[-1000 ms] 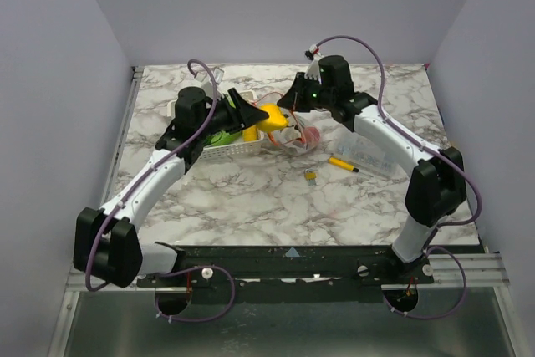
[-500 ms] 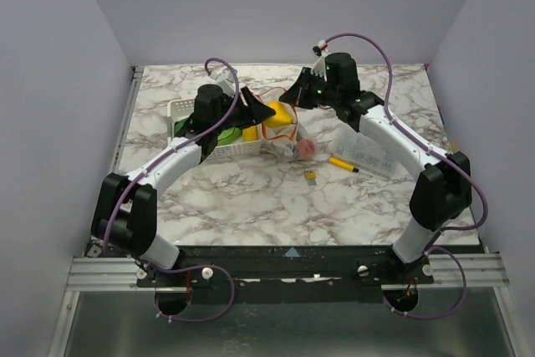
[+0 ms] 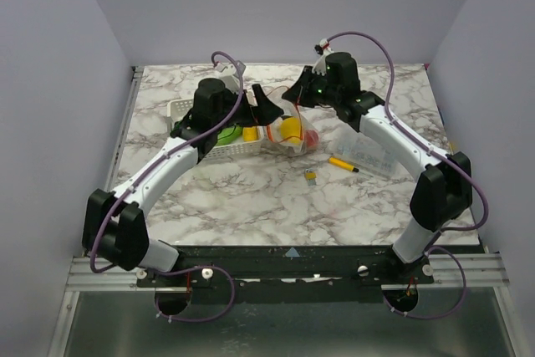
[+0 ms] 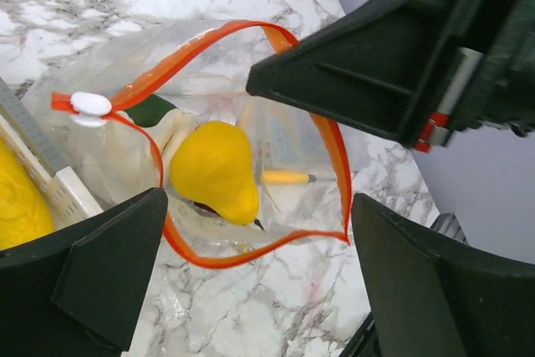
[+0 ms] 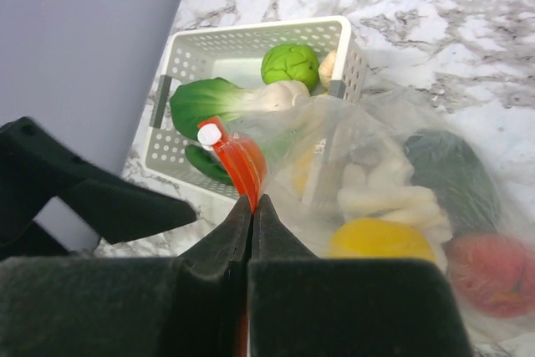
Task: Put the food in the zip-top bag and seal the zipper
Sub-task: Place the fake fruit in the zipper food storage bag, then pick up the fake fruit from the bin.
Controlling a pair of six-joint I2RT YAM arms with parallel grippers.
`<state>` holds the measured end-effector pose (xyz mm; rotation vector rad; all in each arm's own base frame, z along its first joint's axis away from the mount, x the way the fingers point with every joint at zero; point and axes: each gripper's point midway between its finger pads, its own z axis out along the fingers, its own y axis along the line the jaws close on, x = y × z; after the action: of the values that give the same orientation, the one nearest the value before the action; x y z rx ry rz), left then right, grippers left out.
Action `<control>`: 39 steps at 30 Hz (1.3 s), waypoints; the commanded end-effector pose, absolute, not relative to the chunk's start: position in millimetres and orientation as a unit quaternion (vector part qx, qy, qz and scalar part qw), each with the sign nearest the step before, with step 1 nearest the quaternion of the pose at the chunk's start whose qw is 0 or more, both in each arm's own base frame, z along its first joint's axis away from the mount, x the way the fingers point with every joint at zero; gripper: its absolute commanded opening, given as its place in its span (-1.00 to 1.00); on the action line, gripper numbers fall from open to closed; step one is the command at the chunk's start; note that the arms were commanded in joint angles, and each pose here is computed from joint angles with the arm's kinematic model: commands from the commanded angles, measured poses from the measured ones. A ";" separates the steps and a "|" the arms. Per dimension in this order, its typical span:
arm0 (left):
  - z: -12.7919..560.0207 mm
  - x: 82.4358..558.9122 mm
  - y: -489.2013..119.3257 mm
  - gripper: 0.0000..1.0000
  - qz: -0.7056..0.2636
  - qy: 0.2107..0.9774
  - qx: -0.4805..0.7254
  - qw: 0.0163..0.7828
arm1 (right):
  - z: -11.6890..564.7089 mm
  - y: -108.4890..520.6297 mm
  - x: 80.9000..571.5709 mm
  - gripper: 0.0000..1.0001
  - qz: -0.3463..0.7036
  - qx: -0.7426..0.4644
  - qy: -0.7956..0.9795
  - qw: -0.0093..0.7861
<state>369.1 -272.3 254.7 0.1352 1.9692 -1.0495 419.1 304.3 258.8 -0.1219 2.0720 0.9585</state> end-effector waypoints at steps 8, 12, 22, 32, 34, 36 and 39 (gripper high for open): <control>284.0 339.9 -213.2 0.35 -0.370 0.785 0.045 0.496 | 279.5 262.9 431.2 -0.99 0.290 -0.024 0.819 0.494; 255.2 349.7 -188.3 0.02 -0.334 0.814 -0.008 0.474 | 280.3 246.0 435.9 -0.99 0.251 -0.006 0.820 0.514; 182.6 394.7 -178.8 -0.29 -0.255 0.885 -0.058 0.386 | 275.0 245.9 437.1 -0.99 0.248 -0.008 0.823 0.510; 114.8 430.3 -193.1 0.28 -0.183 0.919 -0.110 0.331 | 274.7 248.6 436.5 -0.99 0.254 -0.010 0.824 0.507; 103.5 432.5 -200.7 0.33 -0.181 0.925 -0.113 0.315 | 273.4 248.4 436.8 -0.99 0.253 -0.009 0.825 0.506; 92.5 434.4 -203.6 0.33 -0.176 0.929 -0.126 0.299 | 272.6 250.8 435.0 -0.99 0.258 -0.013 0.825 0.503; 80.3 439.6 -194.1 0.30 -0.141 0.933 -0.160 0.290 | 273.5 253.2 433.1 -0.99 0.266 -0.017 0.824 0.500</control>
<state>435.2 -209.5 96.9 -0.2868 2.4508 -0.5233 434.0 253.7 266.0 -0.0329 2.0175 0.6258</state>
